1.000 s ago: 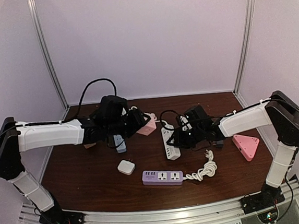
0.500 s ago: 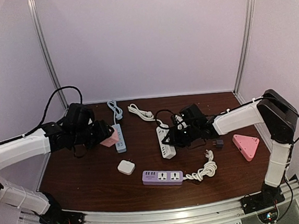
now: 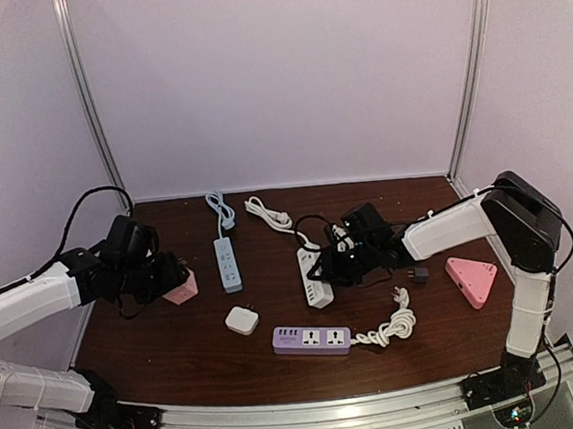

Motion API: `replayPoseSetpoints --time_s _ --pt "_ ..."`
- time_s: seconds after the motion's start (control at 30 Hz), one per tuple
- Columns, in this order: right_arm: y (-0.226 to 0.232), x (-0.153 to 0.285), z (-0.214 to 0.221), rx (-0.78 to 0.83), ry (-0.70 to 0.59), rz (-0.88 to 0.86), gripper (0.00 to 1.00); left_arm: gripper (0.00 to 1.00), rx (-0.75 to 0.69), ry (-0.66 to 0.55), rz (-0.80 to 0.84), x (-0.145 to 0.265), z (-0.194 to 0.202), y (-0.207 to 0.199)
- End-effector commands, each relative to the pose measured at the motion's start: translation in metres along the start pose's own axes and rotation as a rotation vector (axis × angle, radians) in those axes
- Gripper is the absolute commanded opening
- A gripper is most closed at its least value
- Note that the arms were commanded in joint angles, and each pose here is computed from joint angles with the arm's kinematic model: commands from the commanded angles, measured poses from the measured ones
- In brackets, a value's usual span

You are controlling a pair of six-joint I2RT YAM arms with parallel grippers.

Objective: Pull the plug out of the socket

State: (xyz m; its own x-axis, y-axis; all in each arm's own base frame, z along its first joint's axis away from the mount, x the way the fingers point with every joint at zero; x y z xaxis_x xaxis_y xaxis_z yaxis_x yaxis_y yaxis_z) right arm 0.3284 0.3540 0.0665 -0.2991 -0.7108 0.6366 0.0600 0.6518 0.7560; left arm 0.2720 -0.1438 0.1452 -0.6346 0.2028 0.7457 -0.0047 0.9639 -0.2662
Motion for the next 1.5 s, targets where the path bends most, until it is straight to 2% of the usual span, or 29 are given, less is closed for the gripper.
replayPoseSetpoints --time_s 0.0,0.23,0.3,0.7,1.0,1.33,1.47 --pt "0.018 0.004 -0.013 0.011 -0.034 -0.062 0.41 0.39 -0.002 -0.003 0.022 -0.004 -0.001 0.007" --pt "0.014 0.008 -0.013 0.011 -0.044 -0.055 0.62 0.39 0.024 0.043 0.138 -0.023 0.008 0.005" --pt "0.015 0.010 -0.014 0.014 -0.048 -0.055 0.65 0.39 0.031 0.052 0.170 -0.028 0.010 0.004" --pt "0.005 0.025 -0.023 0.027 -0.090 0.009 0.68 0.43 0.083 0.124 0.299 -0.057 0.037 0.011" --pt "0.006 0.038 -0.030 0.048 -0.122 0.031 0.74 0.46 0.103 0.165 0.368 -0.072 0.051 0.009" --pt "0.017 0.057 -0.036 0.086 -0.164 0.044 0.79 0.50 0.113 0.226 0.355 -0.084 0.075 0.019" --pt "0.020 0.062 -0.037 0.092 -0.172 0.041 0.81 0.58 0.101 0.248 0.317 -0.085 0.082 0.026"
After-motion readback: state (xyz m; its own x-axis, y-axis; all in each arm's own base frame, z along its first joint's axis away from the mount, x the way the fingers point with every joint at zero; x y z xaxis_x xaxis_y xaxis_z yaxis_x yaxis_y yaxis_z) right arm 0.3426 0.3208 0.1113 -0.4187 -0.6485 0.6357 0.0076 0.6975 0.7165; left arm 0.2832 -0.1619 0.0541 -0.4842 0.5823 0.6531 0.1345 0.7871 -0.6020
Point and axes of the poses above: each gripper's point midway between its finger pads, its own x axis back along the fingers, its own y axis along the line the jaws close on, z = x × y, the point moved 1 cm from there along x, back along the fingers, and after that the axes turned 15 degrees about -x, right-handed, at the moved point
